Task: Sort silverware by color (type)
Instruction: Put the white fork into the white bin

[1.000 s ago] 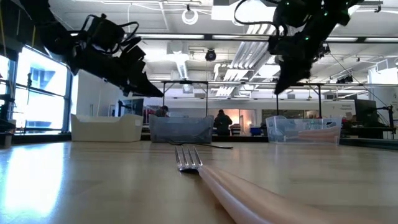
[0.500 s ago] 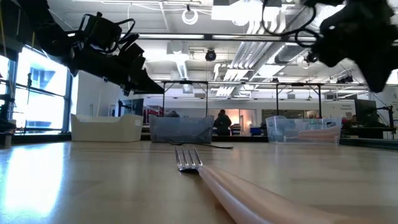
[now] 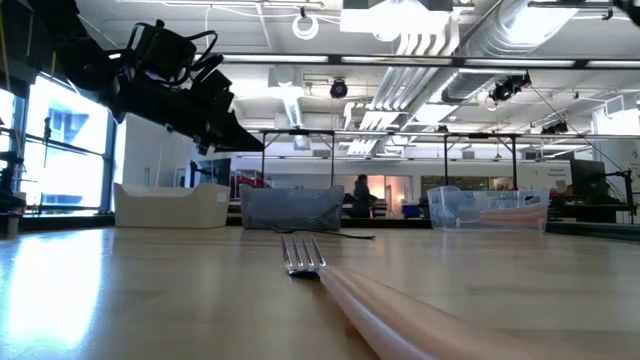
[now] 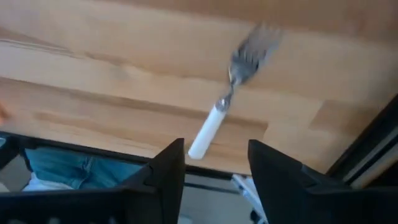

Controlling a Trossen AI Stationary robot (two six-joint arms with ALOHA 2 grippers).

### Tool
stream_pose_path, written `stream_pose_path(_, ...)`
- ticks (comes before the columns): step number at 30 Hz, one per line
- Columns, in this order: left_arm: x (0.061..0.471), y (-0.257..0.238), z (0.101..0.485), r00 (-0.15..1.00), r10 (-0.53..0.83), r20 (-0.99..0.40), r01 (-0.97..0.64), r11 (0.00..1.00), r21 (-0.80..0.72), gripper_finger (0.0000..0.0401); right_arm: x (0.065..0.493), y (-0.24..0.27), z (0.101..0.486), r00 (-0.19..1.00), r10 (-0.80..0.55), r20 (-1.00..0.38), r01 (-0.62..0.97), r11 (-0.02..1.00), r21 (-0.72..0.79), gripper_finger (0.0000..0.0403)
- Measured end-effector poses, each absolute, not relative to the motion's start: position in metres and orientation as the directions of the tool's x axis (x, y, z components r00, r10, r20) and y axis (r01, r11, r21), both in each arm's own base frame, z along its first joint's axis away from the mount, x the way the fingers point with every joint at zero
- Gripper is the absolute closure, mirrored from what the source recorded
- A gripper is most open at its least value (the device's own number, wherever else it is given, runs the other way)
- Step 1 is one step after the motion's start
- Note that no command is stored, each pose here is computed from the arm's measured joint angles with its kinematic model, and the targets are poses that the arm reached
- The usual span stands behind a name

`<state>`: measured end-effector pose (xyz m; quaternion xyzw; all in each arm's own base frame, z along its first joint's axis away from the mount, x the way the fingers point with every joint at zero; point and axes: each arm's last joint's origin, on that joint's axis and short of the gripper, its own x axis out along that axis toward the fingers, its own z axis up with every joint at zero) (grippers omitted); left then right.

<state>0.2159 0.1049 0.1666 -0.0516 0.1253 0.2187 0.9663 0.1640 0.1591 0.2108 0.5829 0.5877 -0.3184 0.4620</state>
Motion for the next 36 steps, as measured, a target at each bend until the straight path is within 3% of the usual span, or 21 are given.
stream_pose_path(3,0.216,0.105,0.166,0.873,0.410,-0.266,-0.436,0.899,-0.045,0.0401,0.164,0.177,0.199,0.087,0.400,-0.912,0.991,0.059,0.120,0.0232)
stream_pose_path(7,0.216,0.105,0.166,0.872,0.409,-0.267,-0.435,0.899,-0.045,0.0400,0.169,0.192,0.183,0.050,0.414,-0.909,0.995,0.062,0.083,0.0231)
stream_pose_path(20,0.217,0.103,0.164,0.872,0.398,-0.286,-0.429,0.902,-0.053,0.0398,0.181,0.202,0.140,-0.033,0.342,-0.939,0.997,0.071,-0.008,0.0272)
stream_pose_path(28,0.215,0.102,0.159,0.856,0.391,-0.339,-0.433,0.900,-0.053,0.0398,0.190,0.197,0.131,-0.038,0.317,-0.948,0.990,0.144,0.009,0.0315)
stream_pose_path(36,0.211,0.106,0.161,0.851,0.412,-0.326,-0.451,0.891,-0.051,0.0398,0.213,0.172,0.131,-0.017,0.321,-0.947,0.955,0.286,0.080,0.0379)
